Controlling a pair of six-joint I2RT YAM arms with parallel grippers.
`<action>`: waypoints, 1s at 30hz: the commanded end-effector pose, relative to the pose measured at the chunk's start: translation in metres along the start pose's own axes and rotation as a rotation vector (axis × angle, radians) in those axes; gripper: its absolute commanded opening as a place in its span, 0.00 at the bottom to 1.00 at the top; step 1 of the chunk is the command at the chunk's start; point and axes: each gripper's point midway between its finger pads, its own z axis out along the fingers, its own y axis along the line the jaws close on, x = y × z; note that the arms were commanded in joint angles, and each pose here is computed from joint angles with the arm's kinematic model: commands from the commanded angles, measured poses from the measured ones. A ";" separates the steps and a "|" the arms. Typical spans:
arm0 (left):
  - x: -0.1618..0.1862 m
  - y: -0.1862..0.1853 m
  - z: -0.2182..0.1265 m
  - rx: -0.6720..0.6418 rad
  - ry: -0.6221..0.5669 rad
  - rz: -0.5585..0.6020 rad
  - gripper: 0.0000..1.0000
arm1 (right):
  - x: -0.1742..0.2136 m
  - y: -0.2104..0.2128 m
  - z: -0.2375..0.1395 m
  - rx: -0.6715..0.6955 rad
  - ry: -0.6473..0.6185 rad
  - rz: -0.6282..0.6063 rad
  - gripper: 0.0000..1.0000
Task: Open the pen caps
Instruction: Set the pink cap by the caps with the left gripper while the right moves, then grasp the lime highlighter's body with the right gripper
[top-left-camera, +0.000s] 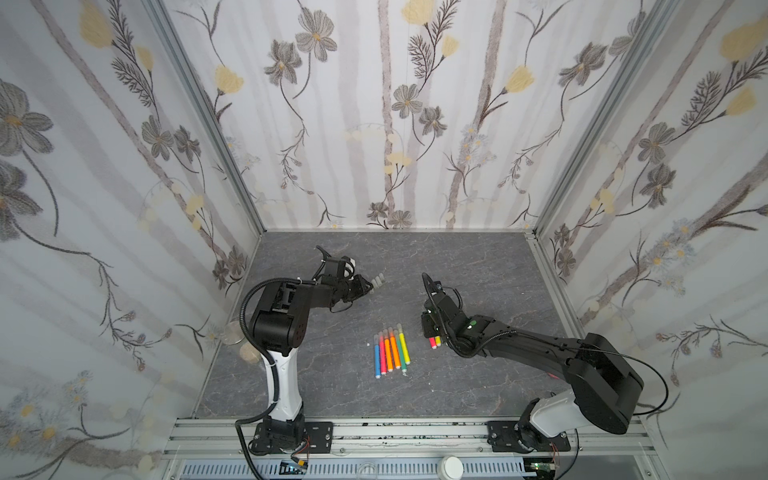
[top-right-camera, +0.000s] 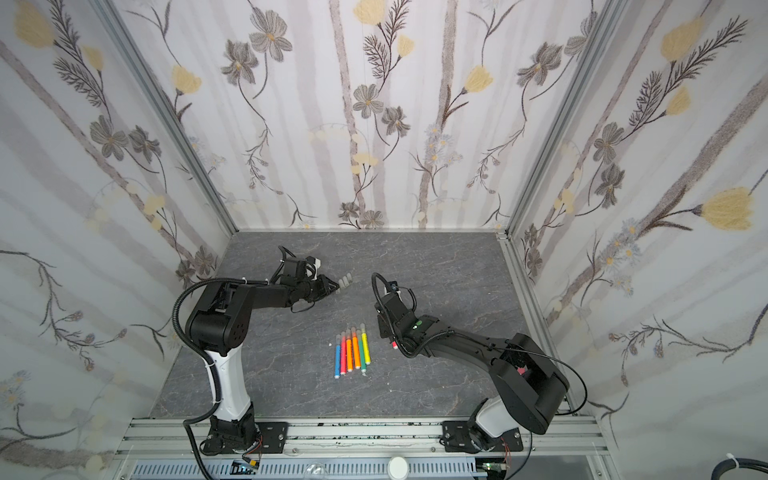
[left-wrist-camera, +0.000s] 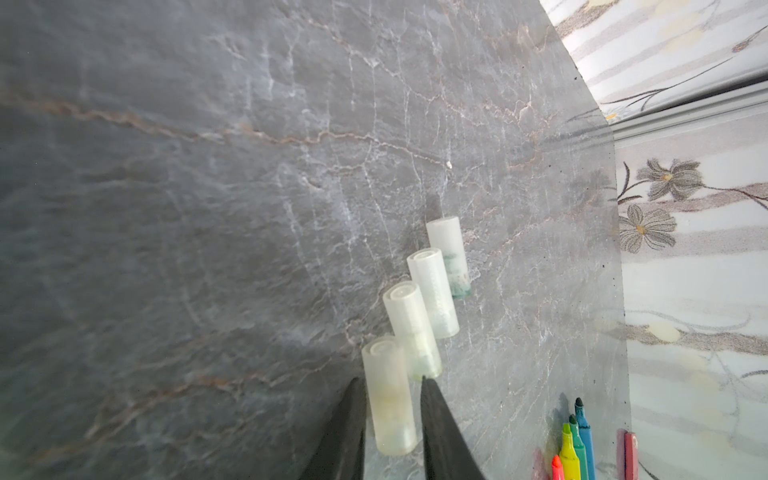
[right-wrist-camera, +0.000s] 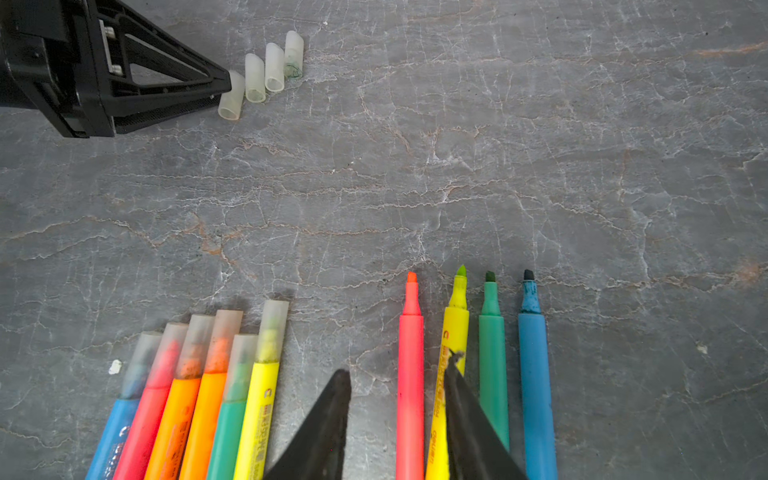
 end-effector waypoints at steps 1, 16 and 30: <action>-0.005 0.002 0.001 -0.018 -0.018 0.015 0.27 | -0.002 0.004 -0.002 -0.018 -0.012 0.016 0.38; -0.023 -0.036 -0.059 0.004 -0.115 0.073 0.30 | 0.036 0.052 0.019 -0.083 0.116 -0.037 0.38; -0.006 -0.036 -0.108 -0.018 -0.155 0.100 0.32 | 0.062 0.070 0.035 -0.082 0.183 -0.062 0.38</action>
